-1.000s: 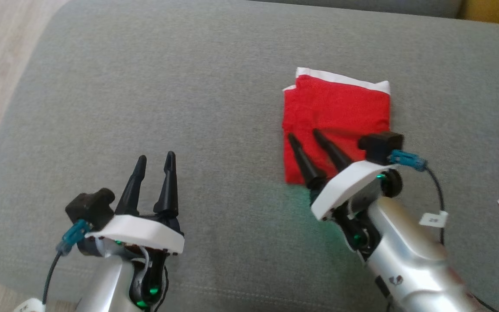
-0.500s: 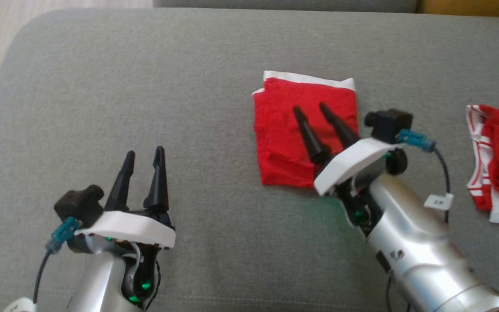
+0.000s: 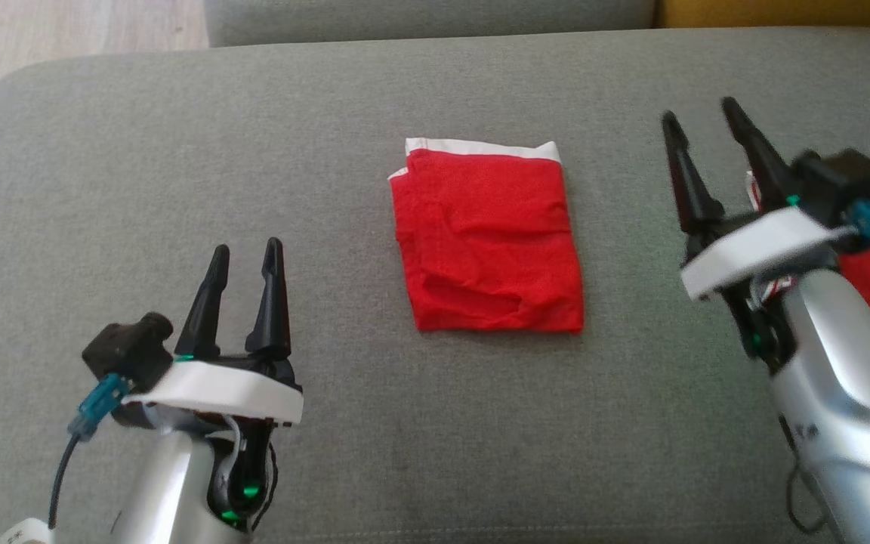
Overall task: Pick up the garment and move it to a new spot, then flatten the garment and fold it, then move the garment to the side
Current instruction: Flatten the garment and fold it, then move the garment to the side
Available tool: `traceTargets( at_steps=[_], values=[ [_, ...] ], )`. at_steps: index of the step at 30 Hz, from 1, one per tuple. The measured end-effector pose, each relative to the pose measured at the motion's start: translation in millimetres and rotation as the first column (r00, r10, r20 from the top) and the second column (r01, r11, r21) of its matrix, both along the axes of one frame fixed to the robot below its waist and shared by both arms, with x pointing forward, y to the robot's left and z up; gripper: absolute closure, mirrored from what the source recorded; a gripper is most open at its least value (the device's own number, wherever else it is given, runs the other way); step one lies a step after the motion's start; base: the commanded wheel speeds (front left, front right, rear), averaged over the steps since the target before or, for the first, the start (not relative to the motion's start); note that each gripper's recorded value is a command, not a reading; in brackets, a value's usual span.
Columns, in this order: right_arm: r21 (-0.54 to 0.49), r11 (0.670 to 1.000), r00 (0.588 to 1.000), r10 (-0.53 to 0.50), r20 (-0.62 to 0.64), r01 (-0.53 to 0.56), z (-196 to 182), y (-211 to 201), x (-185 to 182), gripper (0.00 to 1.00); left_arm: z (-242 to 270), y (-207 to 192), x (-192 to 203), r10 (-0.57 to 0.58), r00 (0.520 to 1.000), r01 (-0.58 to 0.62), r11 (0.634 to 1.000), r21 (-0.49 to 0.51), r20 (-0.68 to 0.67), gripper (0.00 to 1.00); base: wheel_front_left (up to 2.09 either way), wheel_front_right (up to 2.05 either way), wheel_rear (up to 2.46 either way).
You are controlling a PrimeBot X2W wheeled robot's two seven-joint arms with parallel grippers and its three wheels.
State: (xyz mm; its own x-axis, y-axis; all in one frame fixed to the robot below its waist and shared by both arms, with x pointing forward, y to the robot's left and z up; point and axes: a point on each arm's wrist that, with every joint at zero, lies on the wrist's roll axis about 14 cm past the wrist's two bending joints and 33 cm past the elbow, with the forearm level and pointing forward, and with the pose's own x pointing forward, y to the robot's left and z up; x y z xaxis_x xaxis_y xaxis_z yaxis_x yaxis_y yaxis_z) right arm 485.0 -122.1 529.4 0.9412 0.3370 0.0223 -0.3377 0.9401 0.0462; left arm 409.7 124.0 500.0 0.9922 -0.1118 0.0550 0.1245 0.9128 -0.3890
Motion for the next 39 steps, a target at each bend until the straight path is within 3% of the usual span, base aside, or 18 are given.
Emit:
traceTargets(
  at_steps=[8, 19, 28, 32, 39],
  values=[
    [-0.067, 0.993, 0.995, -0.098, 0.022, 0.099, -16.8, -33.9, -29.8, 0.0, 2.1, -8.8, 2.8, -0.032, 0.999, 0.031, 0.999, 0.016, 0.013, 0.0, 0.0, 0.0, 0.0],
    [-0.124, 0.984, 0.989, -0.136, -0.06, 0.128, -59.9, -28.5, -67.7, 0.0, -7.4, -17.0, 1.4, -0.06, 0.998, 0.06, 0.997, 0.053, -0.007, 0.0, 0.0, 0.0, 0.0],
    [-0.086, 0.991, 0.989, -0.114, -0.089, 0.107, -62.8, -15.5, -52.2, 0.0, -19.0, -11.9, 3.9, -0.046, 0.998, 0.048, 0.998, 0.051, -0.038, 0.0, 0.0, 0.0, 0.0],
    [0.011, 0.997, 0.985, -0.071, -0.156, 0.074, -69.8, 6.2, -37.6, 0.0, -23.2, -9.6, 8.7, -0.04, 0.998, 0.043, 0.998, 0.053, -0.047, 0.0, 0.0, 0.0, 0.0],
    [0.045, 0.999, 0.955, 0.02, -0.295, -0.007, -105.2, 40.7, -21.8, 0.0, -35.3, -8.0, 13.3, -0.039, 0.996, 0.043, 0.997, 0.059, -0.078, 0.0, 0.0, 0.0, 0.0]
  ],
)
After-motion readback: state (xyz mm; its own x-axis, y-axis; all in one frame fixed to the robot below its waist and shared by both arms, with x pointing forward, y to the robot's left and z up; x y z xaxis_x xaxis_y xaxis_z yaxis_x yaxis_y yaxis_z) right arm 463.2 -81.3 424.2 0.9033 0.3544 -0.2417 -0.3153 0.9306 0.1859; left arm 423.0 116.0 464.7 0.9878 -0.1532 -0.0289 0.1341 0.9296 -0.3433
